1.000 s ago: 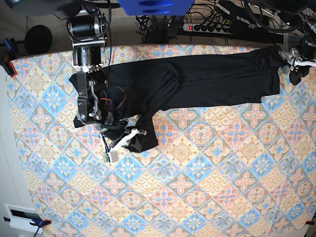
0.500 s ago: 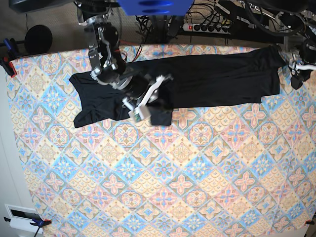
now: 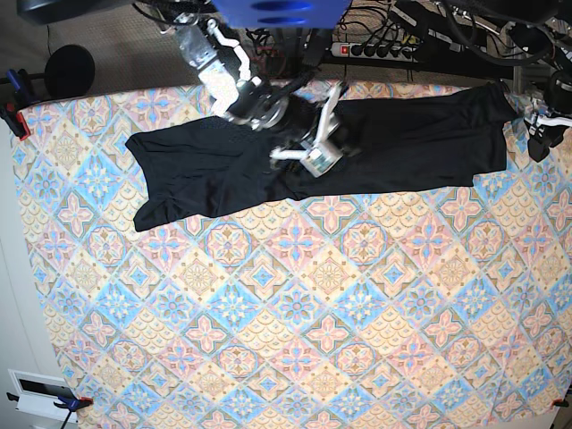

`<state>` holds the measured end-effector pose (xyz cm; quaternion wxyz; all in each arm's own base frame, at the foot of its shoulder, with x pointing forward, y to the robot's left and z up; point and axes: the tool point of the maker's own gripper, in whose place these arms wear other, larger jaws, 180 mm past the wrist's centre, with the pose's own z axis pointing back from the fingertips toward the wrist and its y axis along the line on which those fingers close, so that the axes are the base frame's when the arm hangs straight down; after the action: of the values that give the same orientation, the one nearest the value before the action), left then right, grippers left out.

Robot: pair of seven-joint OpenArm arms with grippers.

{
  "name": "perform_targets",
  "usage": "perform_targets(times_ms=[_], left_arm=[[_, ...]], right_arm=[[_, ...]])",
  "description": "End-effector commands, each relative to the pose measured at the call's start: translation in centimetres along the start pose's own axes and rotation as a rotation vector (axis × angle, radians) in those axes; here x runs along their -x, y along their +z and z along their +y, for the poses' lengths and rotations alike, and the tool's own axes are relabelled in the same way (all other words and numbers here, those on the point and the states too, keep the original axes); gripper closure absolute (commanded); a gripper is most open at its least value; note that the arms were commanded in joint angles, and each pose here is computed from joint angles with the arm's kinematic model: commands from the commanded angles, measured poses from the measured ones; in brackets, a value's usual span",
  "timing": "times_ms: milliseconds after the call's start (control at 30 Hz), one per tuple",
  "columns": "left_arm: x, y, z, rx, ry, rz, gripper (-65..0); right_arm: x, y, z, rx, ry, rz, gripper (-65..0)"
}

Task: Layout the t-shirt on the table in an organized manner, then fold the t-shirt properly
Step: 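Move the right gripper along the strip toward the left gripper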

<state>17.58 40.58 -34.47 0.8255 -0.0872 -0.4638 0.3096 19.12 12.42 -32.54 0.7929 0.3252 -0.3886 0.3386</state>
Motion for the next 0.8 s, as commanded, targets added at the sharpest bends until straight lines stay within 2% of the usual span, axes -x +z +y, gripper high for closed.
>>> perform_targets(times_ms=[0, 200, 433, 633, 767], left_arm=[[-1.7, 0.4, -0.2, 0.007, -0.027, -0.045, -37.5], [-1.6, 0.4, -0.2, 0.007, -0.025, -0.045, -37.5], [-1.6, 0.4, -0.2, 0.007, -0.024, -0.045, -37.5], [-1.5, 0.1, -0.2, -0.002, -0.028, -0.040, -37.5], [-1.5, -0.1, 0.1, -0.028, -0.042, -0.030, -37.5]], right_arm=[[-1.7, 0.0, 0.2, -0.001, 0.024, -0.053, 0.0], [-5.1, -1.0, 0.9, -0.006, 0.116, -0.114, 0.0], [-6.4, -1.1, 0.5, -0.004, 0.144, -0.138, 0.0], [-7.9, -1.8, 4.3, -0.101, 0.224, -0.166, 0.0], [-8.8, -1.7, 7.0, -0.173, 0.255, -0.233, 0.0]])
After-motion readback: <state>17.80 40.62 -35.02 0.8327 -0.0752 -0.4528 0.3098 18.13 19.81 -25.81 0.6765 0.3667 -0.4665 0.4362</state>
